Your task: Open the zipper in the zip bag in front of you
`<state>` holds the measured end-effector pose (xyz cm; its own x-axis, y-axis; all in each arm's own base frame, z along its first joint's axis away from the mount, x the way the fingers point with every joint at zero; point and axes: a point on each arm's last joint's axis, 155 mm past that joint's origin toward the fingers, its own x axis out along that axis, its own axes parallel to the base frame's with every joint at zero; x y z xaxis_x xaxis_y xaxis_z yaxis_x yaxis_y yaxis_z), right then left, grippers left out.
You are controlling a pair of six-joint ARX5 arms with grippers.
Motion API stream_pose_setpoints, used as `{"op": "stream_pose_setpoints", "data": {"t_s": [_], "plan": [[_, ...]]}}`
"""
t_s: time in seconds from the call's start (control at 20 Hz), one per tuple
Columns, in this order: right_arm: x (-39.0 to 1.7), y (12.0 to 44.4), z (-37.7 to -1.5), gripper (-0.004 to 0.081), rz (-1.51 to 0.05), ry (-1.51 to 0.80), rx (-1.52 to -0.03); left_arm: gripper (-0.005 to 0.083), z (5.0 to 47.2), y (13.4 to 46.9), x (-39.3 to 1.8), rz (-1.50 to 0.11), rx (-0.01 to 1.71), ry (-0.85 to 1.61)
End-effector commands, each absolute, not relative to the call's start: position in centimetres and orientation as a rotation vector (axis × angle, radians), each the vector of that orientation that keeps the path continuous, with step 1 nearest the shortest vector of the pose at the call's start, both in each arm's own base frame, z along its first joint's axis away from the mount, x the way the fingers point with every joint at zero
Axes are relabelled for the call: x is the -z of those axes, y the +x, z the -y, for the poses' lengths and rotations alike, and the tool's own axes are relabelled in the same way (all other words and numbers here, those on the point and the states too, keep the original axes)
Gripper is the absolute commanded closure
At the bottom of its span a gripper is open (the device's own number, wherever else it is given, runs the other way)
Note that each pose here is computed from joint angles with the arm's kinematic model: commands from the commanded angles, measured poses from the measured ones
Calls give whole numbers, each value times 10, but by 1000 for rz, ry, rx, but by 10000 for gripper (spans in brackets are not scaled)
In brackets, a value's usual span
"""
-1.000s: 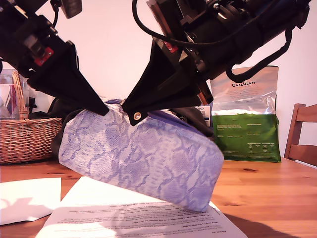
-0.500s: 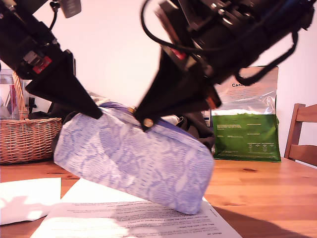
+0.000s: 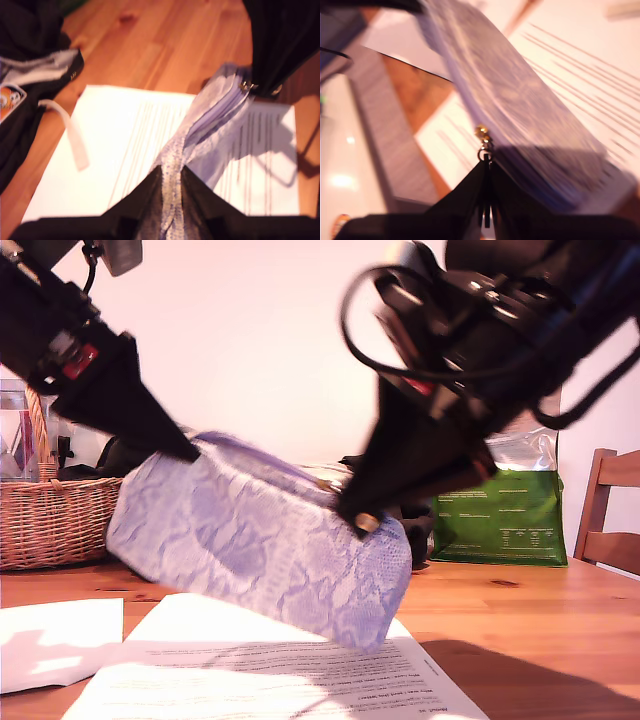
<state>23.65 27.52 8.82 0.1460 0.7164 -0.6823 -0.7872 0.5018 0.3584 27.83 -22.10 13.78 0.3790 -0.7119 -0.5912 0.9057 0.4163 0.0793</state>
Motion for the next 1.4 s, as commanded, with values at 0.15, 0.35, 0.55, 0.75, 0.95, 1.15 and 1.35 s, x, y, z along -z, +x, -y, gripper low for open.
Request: {"op": "stream_pose_setpoints", "data": {"t_s": [0.15, 0.35, 0.55, 0.75, 0.95, 1.15, 1.35], "plan": [[-54, 234, -239, 783, -1034, -206, -984, 795, 214, 296, -160, -452, 1039, 388], [-45, 240, -229, 783, -1049, -249, -941, 795, 214, 299, -169, -428, 1051, 331], [-34, 238, -229, 679, -1079, -252, -941, 795, 218, 300, -179, -404, 1065, 277], [-41, 244, -235, 383, -1048, -241, -952, 795, 219, 298, -179, -404, 1075, 273], [-66, 242, -234, 466, -1059, -242, -950, 795, 219, 297, -176, -418, 1077, 271], [-107, 231, -227, 784, -1008, -239, -954, 795, 220, 301, -163, -454, 1082, 265], [-151, 228, -219, 783, -870, -221, -937, 795, 228, 307, -146, -473, 1119, 242]]}}
